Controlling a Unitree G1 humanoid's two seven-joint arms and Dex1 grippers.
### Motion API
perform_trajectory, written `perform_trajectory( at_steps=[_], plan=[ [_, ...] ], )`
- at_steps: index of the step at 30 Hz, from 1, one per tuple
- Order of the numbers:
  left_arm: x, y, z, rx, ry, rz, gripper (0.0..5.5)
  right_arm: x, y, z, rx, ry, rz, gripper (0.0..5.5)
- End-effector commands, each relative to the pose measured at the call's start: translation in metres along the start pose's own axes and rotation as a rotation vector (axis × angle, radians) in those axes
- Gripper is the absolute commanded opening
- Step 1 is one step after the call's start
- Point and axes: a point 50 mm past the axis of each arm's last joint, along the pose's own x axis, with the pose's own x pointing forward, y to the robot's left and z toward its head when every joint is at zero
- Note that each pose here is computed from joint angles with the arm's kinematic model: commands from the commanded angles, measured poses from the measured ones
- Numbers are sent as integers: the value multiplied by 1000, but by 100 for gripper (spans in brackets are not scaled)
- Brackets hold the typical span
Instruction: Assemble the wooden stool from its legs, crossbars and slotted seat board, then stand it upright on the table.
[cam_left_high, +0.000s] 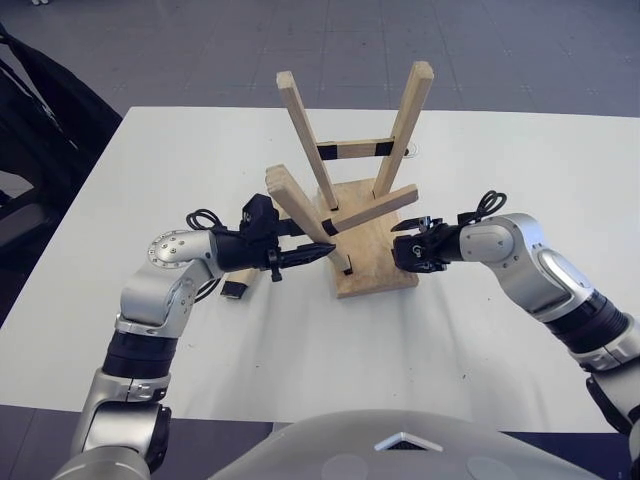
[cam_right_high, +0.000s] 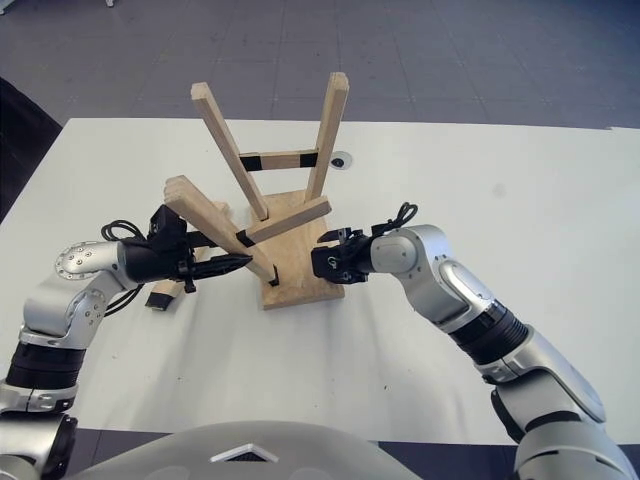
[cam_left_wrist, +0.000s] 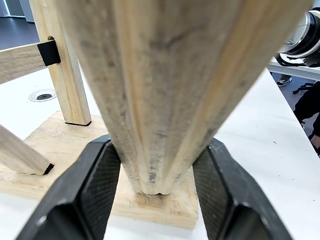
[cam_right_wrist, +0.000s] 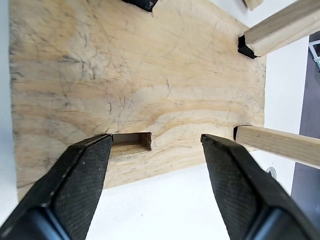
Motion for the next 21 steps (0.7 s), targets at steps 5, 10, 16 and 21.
perform_trajectory(
  at_steps=[5, 10, 16, 21],
  plan=[
    [1, 5, -23, -27, 189, 22, 208, 6, 11, -6, 36, 23, 22, 325],
    [14, 16, -31, 23, 311, 49, 206, 7, 14, -4, 57, 16, 19, 325],
    [7, -7, -48, 115, 448, 22, 205, 4, 17, -5, 102, 15, 4, 325],
    [11, -23, -61, 157, 493, 39, 205, 2, 23, -5, 163, 12, -13, 325]
  ],
)
